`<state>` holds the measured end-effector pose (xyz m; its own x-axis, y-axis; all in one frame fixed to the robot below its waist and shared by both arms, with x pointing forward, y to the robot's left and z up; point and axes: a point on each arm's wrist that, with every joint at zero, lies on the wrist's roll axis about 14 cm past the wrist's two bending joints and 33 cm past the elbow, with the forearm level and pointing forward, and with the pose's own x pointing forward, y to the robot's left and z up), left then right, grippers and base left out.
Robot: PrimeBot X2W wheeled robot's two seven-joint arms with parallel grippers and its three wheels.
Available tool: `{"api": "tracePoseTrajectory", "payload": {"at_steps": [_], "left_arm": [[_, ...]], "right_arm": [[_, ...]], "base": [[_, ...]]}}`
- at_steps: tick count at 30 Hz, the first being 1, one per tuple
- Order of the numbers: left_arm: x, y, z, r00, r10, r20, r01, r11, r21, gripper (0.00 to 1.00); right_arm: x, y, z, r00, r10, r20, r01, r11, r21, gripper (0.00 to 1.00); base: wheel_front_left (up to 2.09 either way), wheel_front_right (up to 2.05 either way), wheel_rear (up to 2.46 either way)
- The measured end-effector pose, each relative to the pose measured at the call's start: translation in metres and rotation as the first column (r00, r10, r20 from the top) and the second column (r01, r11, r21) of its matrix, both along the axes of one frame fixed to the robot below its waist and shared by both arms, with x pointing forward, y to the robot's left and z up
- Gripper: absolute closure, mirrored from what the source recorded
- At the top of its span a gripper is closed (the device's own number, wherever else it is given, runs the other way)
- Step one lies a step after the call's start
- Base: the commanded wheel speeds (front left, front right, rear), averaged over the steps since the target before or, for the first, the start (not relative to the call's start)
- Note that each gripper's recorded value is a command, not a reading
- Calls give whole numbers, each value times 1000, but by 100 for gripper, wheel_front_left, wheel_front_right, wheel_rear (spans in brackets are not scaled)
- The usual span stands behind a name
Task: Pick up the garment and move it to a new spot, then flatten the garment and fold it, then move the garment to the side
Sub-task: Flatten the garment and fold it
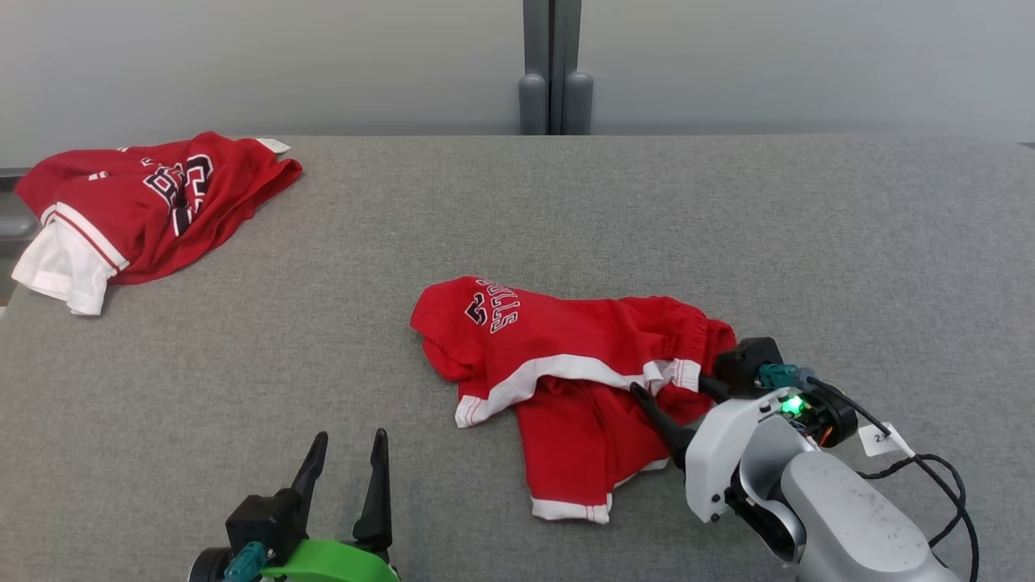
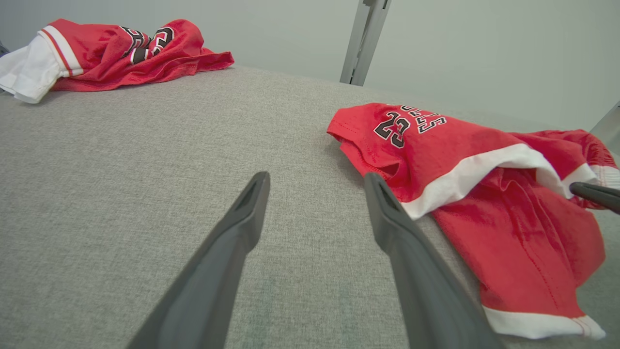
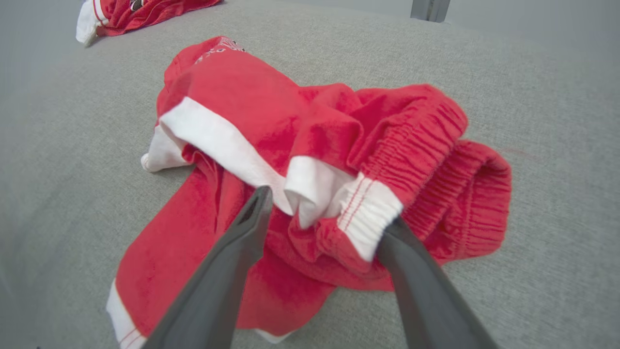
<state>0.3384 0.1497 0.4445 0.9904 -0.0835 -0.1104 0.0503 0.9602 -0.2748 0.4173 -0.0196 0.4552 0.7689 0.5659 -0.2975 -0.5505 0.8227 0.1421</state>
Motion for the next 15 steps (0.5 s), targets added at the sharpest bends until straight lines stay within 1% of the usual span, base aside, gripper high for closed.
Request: {"api": "tracePoseTrajectory", "payload": {"at_steps": [1,2,3,4,6,8,9,10,15], "left_arm": [[0,0,0,1000,1,-1,-1,1000,0,0],[-1,1,-1,1000,3,-3,-3,1000,0,0],[-1,2,-1,1000,6,-3,-6,1000,0,0],[-1,2,0,1000,8,-2,-8,1000,0,0],[-1,3,0,1000,11,-2,-11,1000,1,0],[-1,3,0,1000,10,0,-10,1000,-2,0],[-1,2,1,1000,5,3,-5,1000,-7,0],[2,-4,3,1000,-15,11,15,1000,-10,0],[5,-33,-5,994,-108,-19,107,992,-62,0]], "right_arm": [[1,1,-1,1000,0,-5,0,1000,1,23],[2,2,-2,1000,0,-7,0,1000,-1,28],[4,2,-2,1000,-4,-11,4,1000,2,38],[6,2,-2,1000,-8,-12,8,1000,5,53],[9,1,-3,1000,-7,-5,7,1000,-11,62],[11,1,-3,1000,-10,0,10,1000,-15,75],[12,0,-3,1000,-12,2,12,1000,-14,91],[13,-3,-2,1000,-18,11,18,1000,-14,100],[18,-22,2,998,-61,33,62,998,-19,100]], "base": [[0,0,0],[0,0,0],[0,0,0],[0,0,0],[0,0,0],[0,0,0],[0,0,0],[0,0,0],[0,0,0]]}}
